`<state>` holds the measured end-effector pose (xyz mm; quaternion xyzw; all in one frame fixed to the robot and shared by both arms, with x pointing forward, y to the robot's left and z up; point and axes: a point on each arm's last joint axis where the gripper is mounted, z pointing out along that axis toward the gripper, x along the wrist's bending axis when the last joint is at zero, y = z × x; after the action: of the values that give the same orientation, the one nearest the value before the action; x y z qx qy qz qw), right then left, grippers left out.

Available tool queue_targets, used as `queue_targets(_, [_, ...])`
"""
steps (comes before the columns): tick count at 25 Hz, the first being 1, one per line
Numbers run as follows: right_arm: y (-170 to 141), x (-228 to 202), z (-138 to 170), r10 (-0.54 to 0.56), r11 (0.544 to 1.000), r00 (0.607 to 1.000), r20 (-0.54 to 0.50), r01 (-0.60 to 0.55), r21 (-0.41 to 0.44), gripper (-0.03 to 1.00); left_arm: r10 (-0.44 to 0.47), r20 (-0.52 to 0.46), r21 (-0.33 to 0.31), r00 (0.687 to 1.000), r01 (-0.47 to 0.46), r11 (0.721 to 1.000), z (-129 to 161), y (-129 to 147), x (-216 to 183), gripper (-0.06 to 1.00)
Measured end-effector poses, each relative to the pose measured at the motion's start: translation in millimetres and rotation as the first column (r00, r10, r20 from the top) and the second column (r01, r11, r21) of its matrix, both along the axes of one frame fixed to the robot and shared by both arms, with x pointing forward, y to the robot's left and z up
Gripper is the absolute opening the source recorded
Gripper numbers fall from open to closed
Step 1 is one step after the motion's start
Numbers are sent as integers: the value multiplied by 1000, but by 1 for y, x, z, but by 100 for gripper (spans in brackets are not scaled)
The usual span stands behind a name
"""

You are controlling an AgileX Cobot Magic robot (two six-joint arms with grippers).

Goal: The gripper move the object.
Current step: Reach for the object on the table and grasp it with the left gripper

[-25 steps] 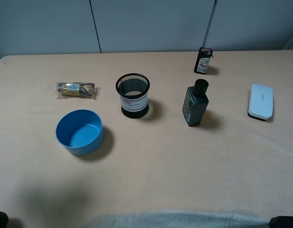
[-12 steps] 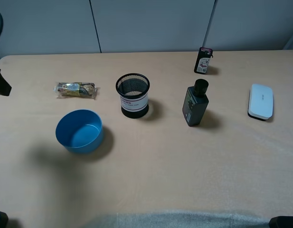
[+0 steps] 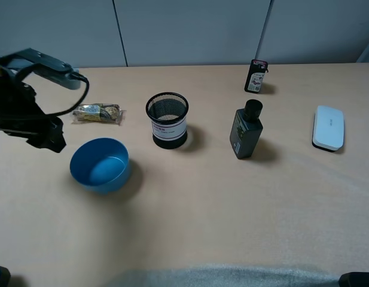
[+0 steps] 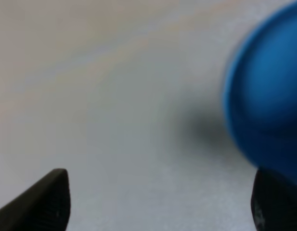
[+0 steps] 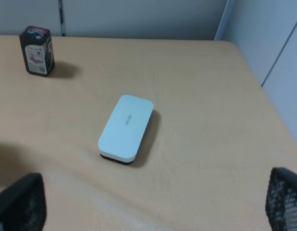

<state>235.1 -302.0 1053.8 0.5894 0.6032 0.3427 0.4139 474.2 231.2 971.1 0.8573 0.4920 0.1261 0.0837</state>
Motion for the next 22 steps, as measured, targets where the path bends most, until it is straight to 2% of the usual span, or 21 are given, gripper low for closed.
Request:
queue_targets(6, [0, 0, 0, 0, 1000, 1000, 0, 0, 0, 69, -68, -59, 11, 996, 69, 998, -32, -24, 7, 82])
queue_targets(17, [0, 0, 0, 0, 1000, 1000, 0, 0, 0, 69, -54, -51, -15, 997, 53, 998, -72, -33, 24, 82])
queue_targets(22, [0, 0, 0, 0, 1000, 1000, 0, 0, 0, 69, -50, -58, -16, 997, 49, 999, -79, -36, 29, 82])
